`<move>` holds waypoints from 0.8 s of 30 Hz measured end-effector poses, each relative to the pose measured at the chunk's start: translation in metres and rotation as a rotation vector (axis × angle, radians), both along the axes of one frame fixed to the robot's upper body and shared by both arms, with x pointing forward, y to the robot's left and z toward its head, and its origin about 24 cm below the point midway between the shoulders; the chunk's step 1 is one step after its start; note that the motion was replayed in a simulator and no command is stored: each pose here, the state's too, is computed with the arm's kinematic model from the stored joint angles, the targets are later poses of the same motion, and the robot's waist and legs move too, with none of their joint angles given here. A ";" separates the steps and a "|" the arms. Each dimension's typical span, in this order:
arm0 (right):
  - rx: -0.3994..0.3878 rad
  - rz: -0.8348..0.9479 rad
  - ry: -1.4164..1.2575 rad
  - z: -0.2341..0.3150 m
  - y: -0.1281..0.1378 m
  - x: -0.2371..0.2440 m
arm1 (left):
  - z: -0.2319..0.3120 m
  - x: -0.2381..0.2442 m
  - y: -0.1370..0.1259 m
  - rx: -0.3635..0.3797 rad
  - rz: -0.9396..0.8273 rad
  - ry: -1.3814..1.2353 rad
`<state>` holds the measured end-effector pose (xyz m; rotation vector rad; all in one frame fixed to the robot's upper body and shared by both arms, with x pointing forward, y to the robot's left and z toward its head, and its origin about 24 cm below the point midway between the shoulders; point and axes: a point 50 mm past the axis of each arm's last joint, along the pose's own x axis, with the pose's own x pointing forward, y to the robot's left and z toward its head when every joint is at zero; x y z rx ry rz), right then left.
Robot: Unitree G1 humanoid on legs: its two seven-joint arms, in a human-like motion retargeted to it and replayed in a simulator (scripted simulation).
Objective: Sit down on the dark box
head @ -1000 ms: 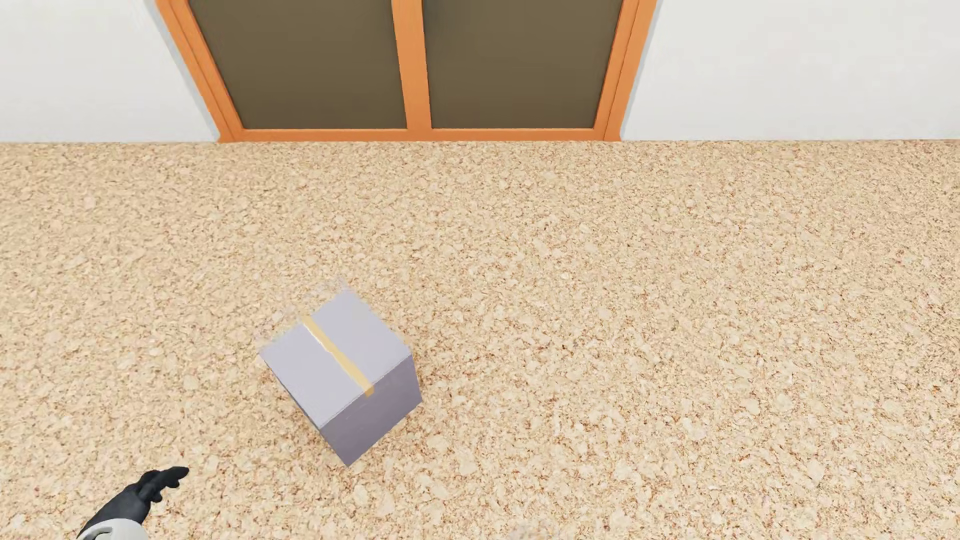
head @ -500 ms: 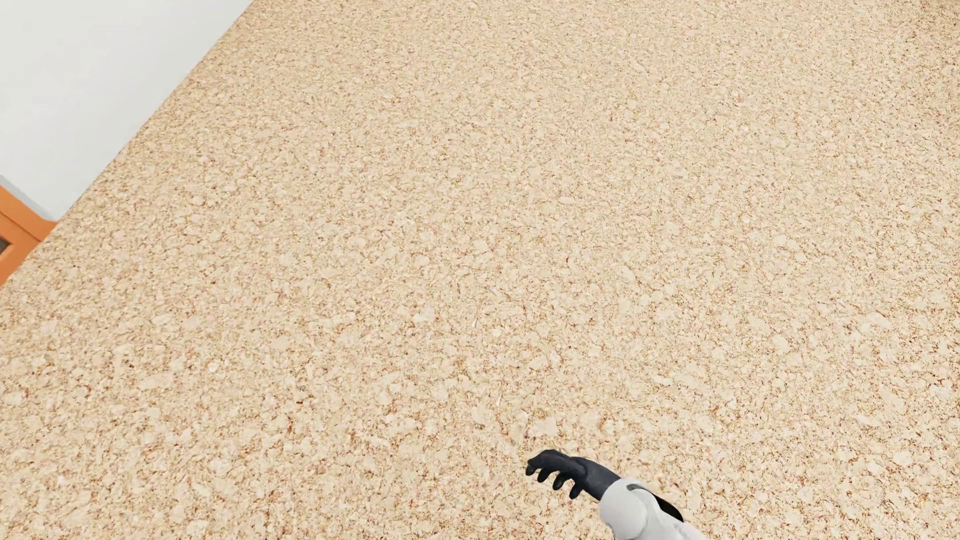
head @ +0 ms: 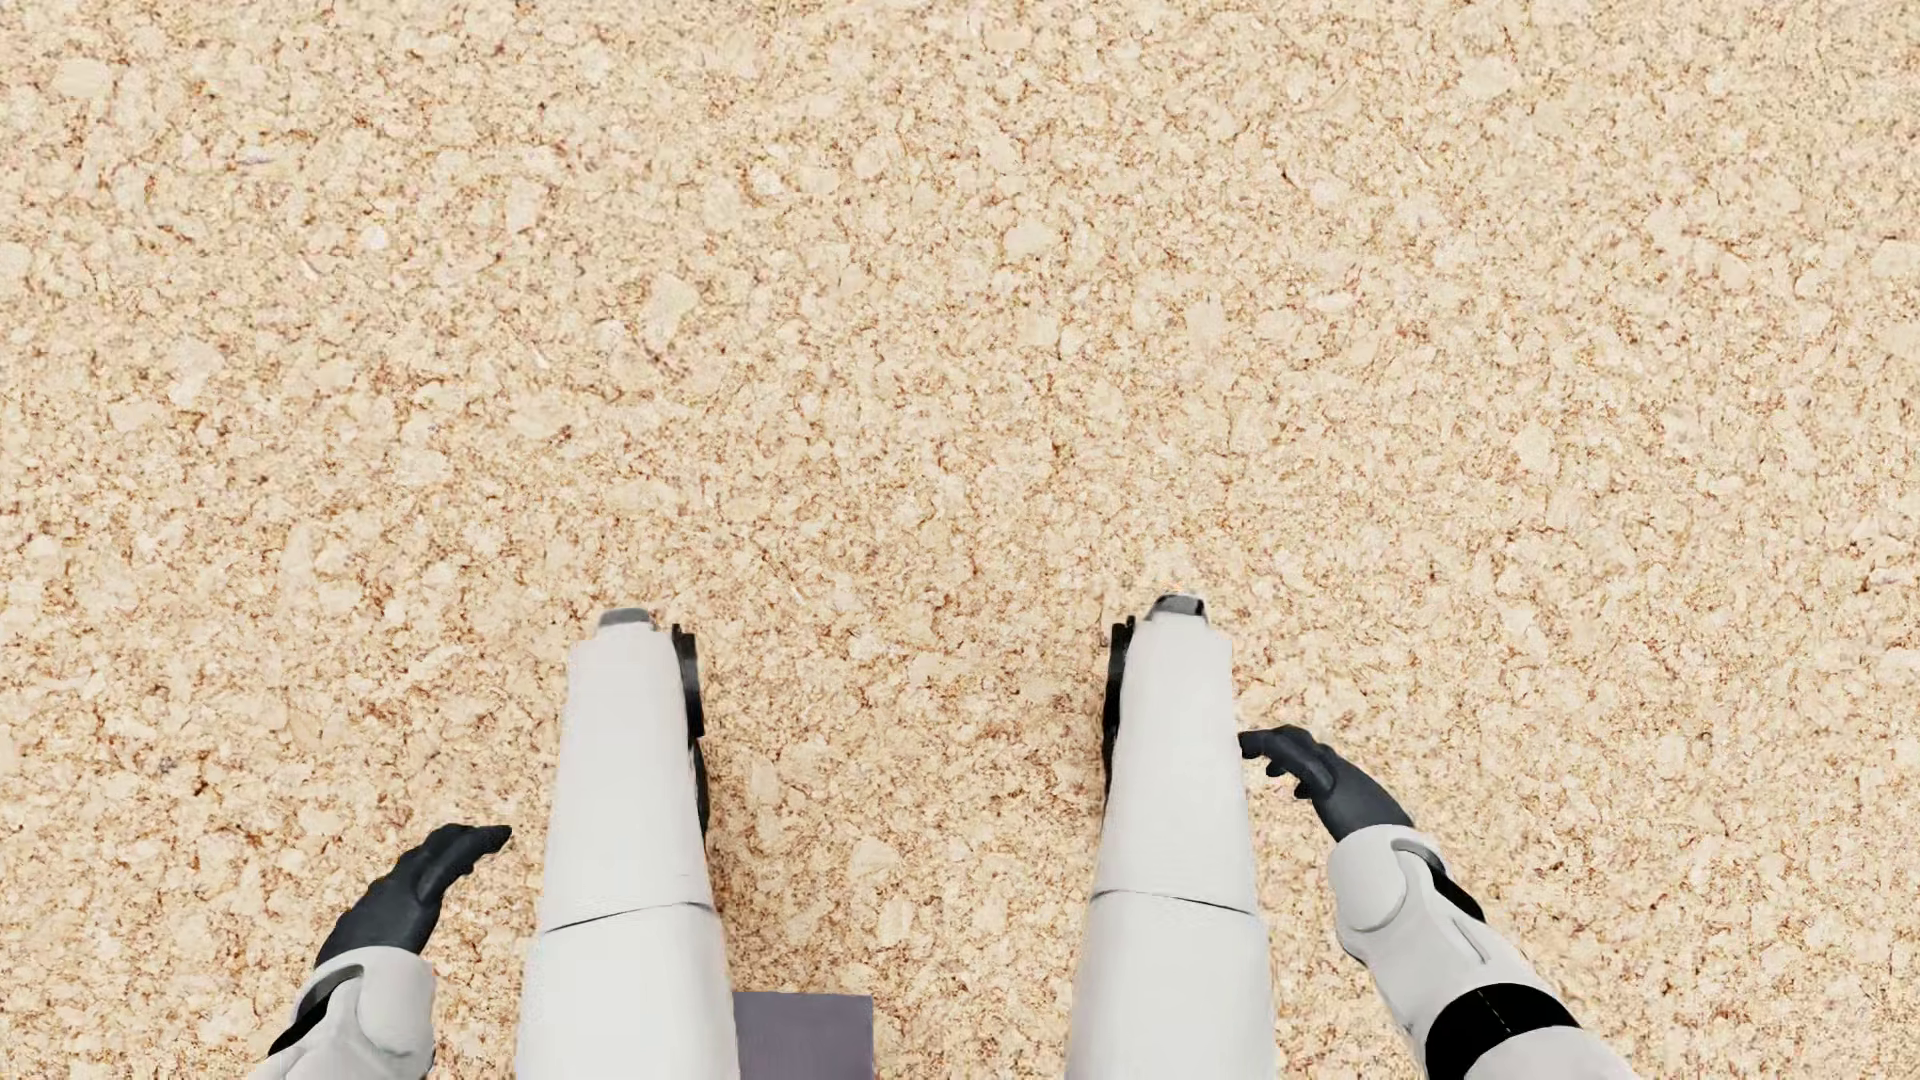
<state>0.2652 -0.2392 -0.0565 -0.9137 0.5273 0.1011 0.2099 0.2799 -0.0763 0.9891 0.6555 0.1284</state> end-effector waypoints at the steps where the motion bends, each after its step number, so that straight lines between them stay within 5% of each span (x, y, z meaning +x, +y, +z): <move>1: -0.018 -0.022 -0.014 0.004 -0.006 0.003 | 0.007 0.007 0.001 0.011 -0.001 -0.031; 6: 0.016 -0.016 -0.060 0.017 -0.006 0.013 | 0.031 0.031 0.008 0.115 0.027 -0.168; 15: 0.063 -0.073 0.174 -0.047 0.019 -0.047 | 0.006 0.021 -0.001 0.110 0.042 -0.023; 17: 0.156 -0.179 0.179 -0.055 0.024 -0.054 | -0.005 0.017 -0.008 0.079 0.047 0.037; 24: 0.059 -0.139 0.177 -0.055 0.020 -0.057 | -0.020 0.002 -0.018 0.075 0.060 0.096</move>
